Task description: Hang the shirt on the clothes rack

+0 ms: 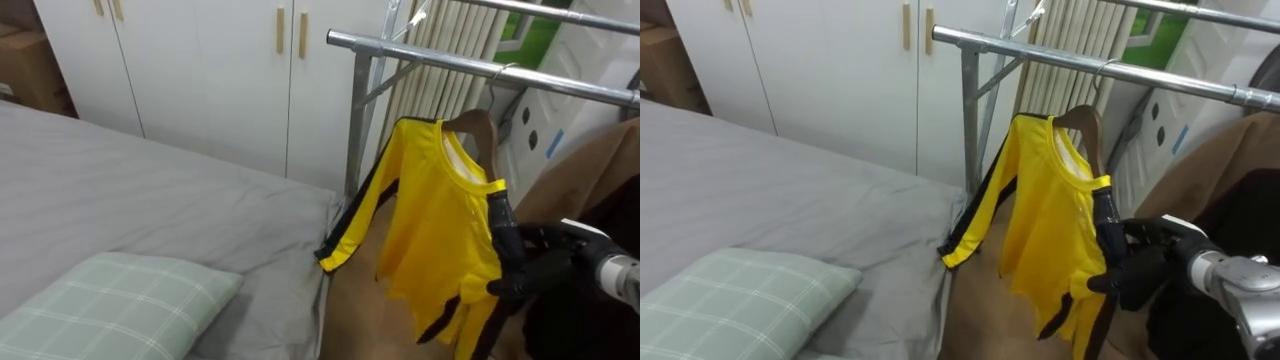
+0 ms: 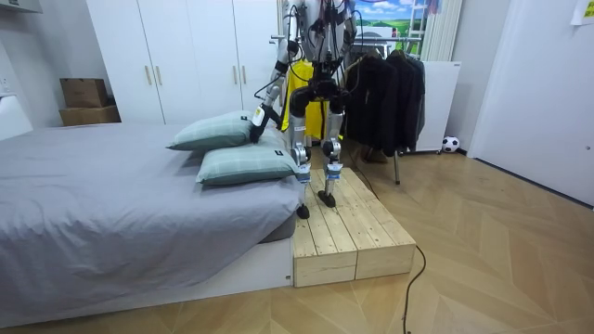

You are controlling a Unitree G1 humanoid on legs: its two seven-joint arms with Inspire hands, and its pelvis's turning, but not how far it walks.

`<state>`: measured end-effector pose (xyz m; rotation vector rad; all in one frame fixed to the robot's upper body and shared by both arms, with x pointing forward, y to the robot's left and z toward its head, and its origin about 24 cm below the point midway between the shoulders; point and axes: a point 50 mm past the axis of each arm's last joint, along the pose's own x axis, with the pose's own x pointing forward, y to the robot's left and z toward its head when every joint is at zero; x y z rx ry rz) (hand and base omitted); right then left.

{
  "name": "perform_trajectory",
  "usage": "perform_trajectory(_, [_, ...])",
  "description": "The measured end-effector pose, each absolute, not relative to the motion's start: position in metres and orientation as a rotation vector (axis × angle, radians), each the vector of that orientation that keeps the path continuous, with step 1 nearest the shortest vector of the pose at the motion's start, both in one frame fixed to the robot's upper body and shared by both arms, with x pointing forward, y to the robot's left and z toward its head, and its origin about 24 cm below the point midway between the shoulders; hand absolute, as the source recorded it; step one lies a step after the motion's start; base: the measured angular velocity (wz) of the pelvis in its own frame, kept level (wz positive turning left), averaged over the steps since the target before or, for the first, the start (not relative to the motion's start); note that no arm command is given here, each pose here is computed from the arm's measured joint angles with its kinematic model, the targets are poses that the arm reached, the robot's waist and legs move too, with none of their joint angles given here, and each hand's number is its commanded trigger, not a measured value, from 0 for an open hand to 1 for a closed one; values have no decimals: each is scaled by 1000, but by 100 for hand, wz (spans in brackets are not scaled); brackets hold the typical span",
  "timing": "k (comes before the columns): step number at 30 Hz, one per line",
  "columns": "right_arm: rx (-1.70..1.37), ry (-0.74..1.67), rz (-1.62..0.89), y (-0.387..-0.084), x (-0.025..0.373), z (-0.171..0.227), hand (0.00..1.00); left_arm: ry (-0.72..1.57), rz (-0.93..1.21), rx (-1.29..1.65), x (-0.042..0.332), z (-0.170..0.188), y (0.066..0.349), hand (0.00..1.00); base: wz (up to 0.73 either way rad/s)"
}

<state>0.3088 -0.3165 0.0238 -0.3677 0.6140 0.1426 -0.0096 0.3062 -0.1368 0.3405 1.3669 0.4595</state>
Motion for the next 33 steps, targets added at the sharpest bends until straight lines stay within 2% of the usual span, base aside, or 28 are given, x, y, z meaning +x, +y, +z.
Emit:
perform_trajectory(10, [-413,561,-6,-324,312,30,0,1360,499,341,-8,-137,307,0,0])
perform_trajectory(18, [-484,264,-165,-316,332,75,0,1344,523,358,-5,-138,305,0,-4])
perform_trajectory(22, [-477,198,-232,-316,334,83,0,1339,526,358,-3,-138,304,0,0])
perform_trajectory(33, [25,77,-433,-330,330,91,0,1347,530,336,-6,-142,294,0,0])
